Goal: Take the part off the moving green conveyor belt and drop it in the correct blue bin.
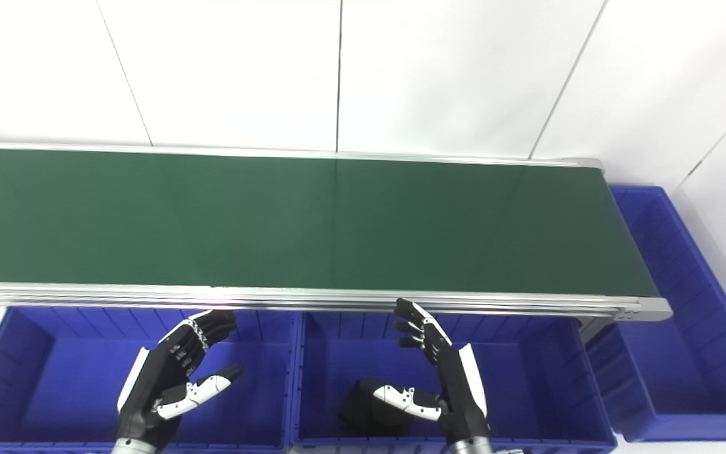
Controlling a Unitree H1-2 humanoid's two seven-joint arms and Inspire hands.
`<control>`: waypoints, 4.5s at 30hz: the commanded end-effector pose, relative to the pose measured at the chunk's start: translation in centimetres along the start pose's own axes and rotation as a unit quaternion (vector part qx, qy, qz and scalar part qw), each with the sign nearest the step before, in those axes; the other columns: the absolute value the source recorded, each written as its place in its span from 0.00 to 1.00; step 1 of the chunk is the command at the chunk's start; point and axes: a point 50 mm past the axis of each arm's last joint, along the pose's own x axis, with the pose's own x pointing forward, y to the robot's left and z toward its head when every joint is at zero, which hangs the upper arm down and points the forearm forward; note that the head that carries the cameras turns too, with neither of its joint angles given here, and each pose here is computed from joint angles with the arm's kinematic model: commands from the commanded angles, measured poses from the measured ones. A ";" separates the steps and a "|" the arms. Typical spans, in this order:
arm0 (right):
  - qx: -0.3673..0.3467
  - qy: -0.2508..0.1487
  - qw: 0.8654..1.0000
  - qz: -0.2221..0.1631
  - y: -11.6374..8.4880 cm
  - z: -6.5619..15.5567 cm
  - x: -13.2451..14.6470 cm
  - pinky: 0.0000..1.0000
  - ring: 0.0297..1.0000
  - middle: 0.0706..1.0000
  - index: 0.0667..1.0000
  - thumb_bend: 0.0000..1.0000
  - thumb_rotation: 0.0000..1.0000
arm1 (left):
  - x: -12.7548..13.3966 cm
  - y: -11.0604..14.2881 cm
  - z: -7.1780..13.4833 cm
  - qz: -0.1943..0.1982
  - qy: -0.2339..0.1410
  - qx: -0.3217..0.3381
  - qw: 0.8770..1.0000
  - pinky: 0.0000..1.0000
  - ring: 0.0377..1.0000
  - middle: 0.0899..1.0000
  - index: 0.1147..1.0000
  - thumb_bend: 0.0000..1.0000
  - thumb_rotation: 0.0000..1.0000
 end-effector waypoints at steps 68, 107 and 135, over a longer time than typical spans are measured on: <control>0.019 -0.006 1.000 0.003 -3.8 -1.4 -0.5 0.78 0.85 0.88 0.88 0.58 0.00 | 1.0 -4.1 -1.1 -0.002 -0.001 0.024 1.000 0.83 0.79 0.79 0.75 0.63 0.00; 0.016 0.021 1.000 0.000 -3.5 -2.7 -1.3 0.70 0.79 0.83 0.84 0.65 0.00 | 1.4 -3.2 -1.9 -0.003 -0.011 0.027 1.000 0.79 0.76 0.76 0.72 0.66 0.00; 0.020 0.018 1.000 -0.001 -3.1 -2.4 -1.3 0.69 0.77 0.81 0.82 0.68 0.00 | 1.0 -3.3 -2.0 -0.005 -0.008 0.026 1.000 0.80 0.76 0.76 0.72 0.63 0.00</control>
